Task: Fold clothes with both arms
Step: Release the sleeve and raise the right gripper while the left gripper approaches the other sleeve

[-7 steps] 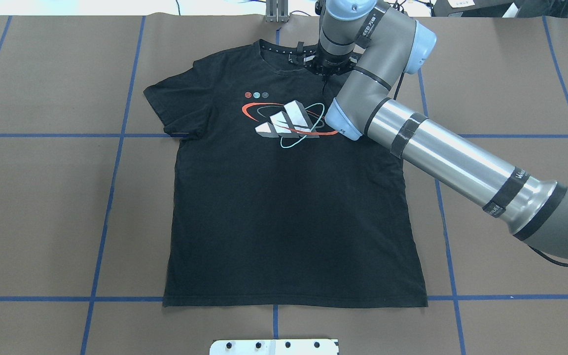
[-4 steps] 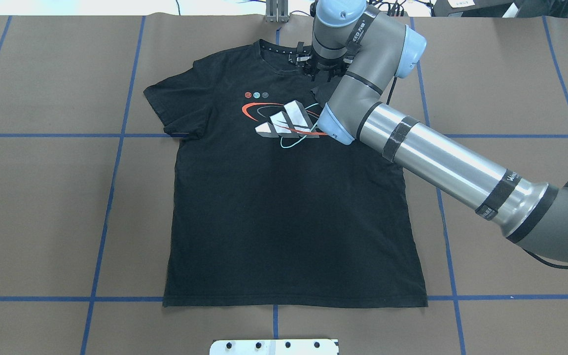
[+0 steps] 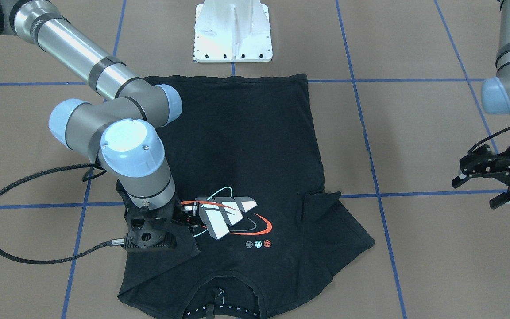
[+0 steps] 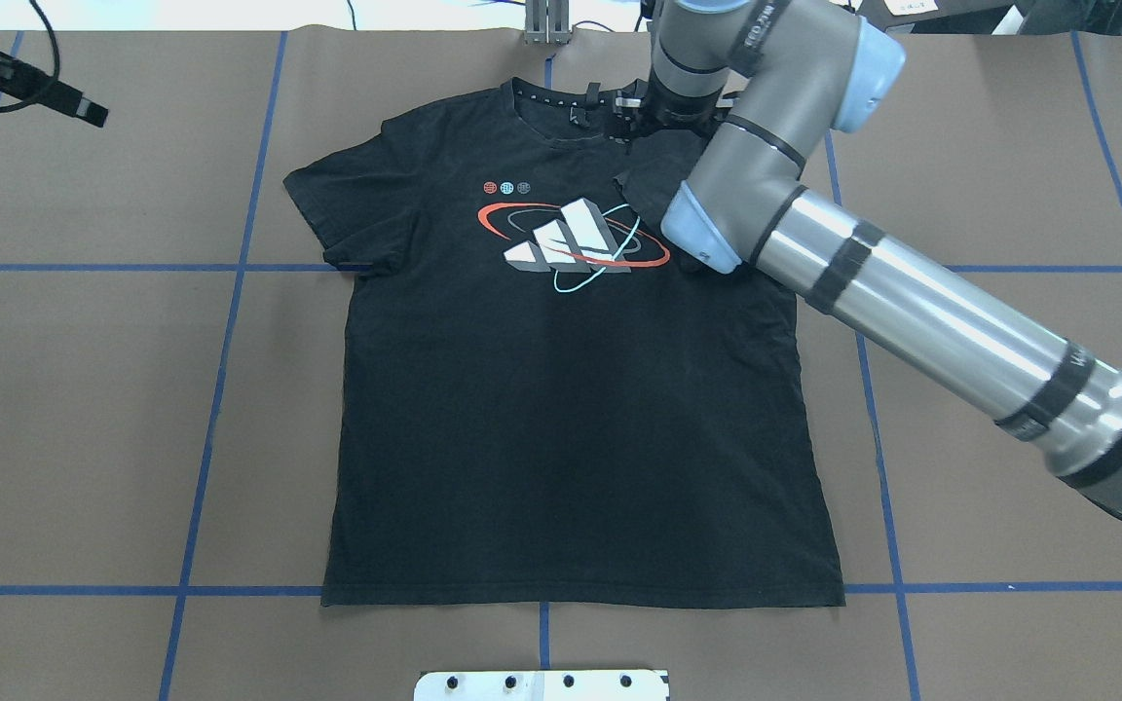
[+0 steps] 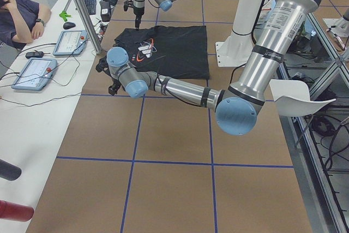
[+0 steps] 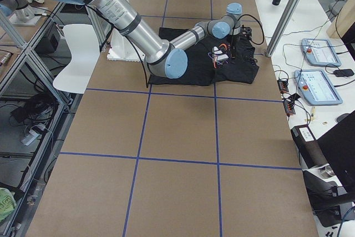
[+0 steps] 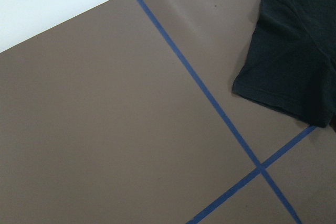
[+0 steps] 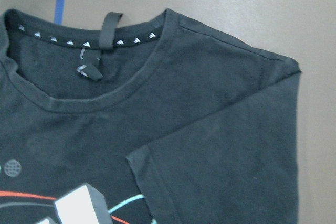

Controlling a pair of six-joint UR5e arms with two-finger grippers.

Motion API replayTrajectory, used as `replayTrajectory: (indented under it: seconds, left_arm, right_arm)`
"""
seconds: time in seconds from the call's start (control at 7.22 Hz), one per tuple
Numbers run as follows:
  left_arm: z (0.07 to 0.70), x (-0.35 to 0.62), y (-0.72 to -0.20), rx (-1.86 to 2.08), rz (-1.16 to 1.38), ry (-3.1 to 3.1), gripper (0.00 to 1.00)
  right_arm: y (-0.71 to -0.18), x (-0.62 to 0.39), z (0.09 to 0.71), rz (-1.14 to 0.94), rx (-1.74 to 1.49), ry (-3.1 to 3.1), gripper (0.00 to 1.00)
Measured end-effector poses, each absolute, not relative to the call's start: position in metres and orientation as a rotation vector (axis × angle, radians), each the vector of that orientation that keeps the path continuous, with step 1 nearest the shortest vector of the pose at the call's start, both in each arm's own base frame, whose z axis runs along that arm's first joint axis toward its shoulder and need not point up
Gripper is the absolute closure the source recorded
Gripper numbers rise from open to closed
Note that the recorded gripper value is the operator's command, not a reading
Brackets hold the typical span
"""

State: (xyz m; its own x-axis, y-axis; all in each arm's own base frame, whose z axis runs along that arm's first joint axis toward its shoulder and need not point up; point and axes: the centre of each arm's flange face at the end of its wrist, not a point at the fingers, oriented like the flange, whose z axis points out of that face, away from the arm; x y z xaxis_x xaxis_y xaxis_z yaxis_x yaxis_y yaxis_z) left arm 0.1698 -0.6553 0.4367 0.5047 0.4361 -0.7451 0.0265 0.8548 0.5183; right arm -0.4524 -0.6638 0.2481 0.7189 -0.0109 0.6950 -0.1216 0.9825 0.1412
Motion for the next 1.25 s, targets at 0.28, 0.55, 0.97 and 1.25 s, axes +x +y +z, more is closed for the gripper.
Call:
replayTrajectory:
  seconds: [0.28,0.55,0.97,1.25]
  left_arm:
    - [0.434,0.246,-0.670,0.547,0.141,0.980,0.00]
    - [0.439,0.316,-0.676,0.590,0.073,0.936,0.00]
    - [0.444,0.391,-0.670,0.608,0.008,0.915,0.21]
    - [0.447,0.403,-0.674,0.606,-0.009,0.897,0.38]
  right_arm:
    - [-0.632,-0.379,0.300,0.003,0.182,-0.791,0.00]
    - [-0.598,-0.305,0.360,-0.067,0.193,-0.791,0.00]
    - [-0.570,-0.244,0.408,-0.132,0.203,-0.781,0.00]
    - [-0.568,-0.239,0.413,-0.136,0.203,-0.778,0.00]
